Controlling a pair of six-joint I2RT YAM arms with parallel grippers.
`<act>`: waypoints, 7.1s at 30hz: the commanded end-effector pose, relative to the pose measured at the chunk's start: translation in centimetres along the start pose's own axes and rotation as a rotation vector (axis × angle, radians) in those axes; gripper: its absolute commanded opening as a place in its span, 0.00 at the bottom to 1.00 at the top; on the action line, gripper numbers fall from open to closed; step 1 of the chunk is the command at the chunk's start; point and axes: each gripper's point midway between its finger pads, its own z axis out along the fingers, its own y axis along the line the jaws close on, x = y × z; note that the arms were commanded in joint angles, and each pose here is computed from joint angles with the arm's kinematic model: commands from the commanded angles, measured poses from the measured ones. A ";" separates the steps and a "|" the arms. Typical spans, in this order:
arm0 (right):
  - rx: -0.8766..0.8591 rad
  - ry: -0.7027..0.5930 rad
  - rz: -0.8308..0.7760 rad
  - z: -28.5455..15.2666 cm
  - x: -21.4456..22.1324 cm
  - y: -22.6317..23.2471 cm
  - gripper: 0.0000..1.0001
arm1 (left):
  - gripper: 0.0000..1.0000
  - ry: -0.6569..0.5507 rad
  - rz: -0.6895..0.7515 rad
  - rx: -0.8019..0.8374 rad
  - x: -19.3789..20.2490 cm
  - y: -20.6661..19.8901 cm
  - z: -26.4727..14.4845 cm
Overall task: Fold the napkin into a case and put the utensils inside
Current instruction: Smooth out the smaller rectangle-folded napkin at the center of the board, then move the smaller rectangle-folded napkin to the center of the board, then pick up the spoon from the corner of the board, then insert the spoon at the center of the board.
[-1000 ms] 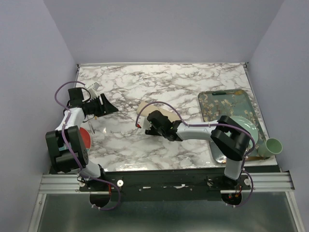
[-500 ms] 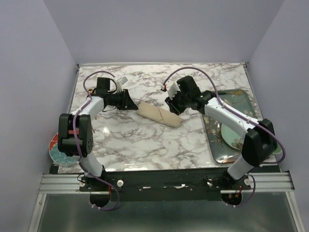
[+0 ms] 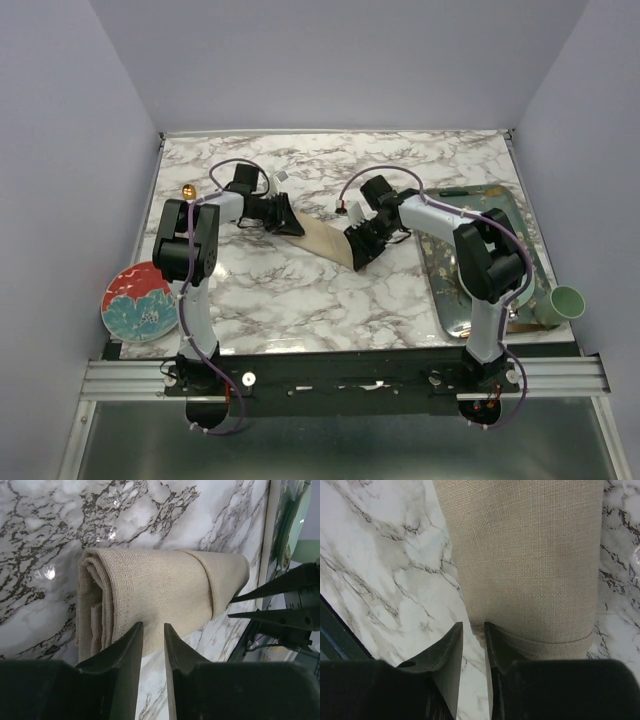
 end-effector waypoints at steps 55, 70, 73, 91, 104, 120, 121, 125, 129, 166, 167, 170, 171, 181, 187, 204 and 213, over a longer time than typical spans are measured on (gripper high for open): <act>-0.164 -0.096 -0.087 -5.1 -1.3 7.8 0.97 | 0.58 -0.110 0.319 -0.257 -8.4 -3.7 -9.0; 0.122 -0.230 -0.081 -10.3 -4.2 1.4 1.00 | 0.42 -0.289 -0.013 -0.847 -8.5 10.7 -29.6; 0.106 -0.216 -0.057 -9.8 -3.7 1.4 1.00 | 0.41 -0.278 -0.046 -0.849 -9.3 12.4 -28.9; 0.138 -0.179 0.001 -9.3 -3.1 0.3 1.00 | 0.34 -0.162 -0.057 -0.946 -12.6 21.2 -24.4; 0.154 -0.175 0.000 -9.3 -4.5 -0.6 1.00 | 0.33 -0.046 -0.101 -0.955 -9.6 23.8 -21.4; 0.154 -0.183 0.000 -10.2 -3.7 -0.7 1.00 | 0.00 -0.021 -0.265 -0.870 -5.6 20.0 -17.8; 0.153 -0.179 -0.001 -10.2 -3.5 -0.6 1.00 | 0.00 -0.053 -0.253 -0.869 -6.2 19.0 -18.1; 0.158 -0.188 -0.005 -10.4 -3.2 -0.7 1.00 | 0.00 -0.216 -0.203 -0.849 -9.0 15.0 -19.1; 0.159 -0.197 0.000 -10.3 -3.2 -0.7 1.00 | 0.00 -0.338 -0.157 -0.812 -10.3 9.8 -18.4; 0.134 -0.215 0.102 -9.5 1.5 0.9 1.00 | 0.00 -0.607 0.093 -0.707 -4.1 -5.1 -2.5; 0.132 -0.213 0.103 -9.5 1.6 0.9 1.00 | 0.00 -0.598 0.090 -0.714 -3.8 -4.6 -2.4; 0.132 -0.210 0.105 -9.4 1.9 1.0 1.00 | 0.00 -0.562 0.084 -0.713 -2.6 -4.0 -1.8; 0.135 -0.209 0.101 -9.4 1.9 1.0 1.00 | 0.00 -0.554 0.083 -0.710 -2.3 -4.0 -1.8; 0.130 -0.211 0.111 -9.3 2.4 1.2 1.00 | 0.00 -0.475 0.026 -0.677 1.7 -4.0 -1.4; 0.132 -0.216 0.115 -9.3 2.8 1.4 1.00 | 0.00 -0.467 0.004 -0.680 2.5 -4.1 -1.9; 0.094 -0.239 0.154 -8.3 2.5 1.6 1.00 | 0.00 -0.399 -0.079 -0.713 6.1 -2.6 -2.5; 0.098 -0.240 0.154 -8.2 2.8 1.5 1.00 | 0.00 -0.373 -0.119 -0.687 7.4 -2.9 -2.3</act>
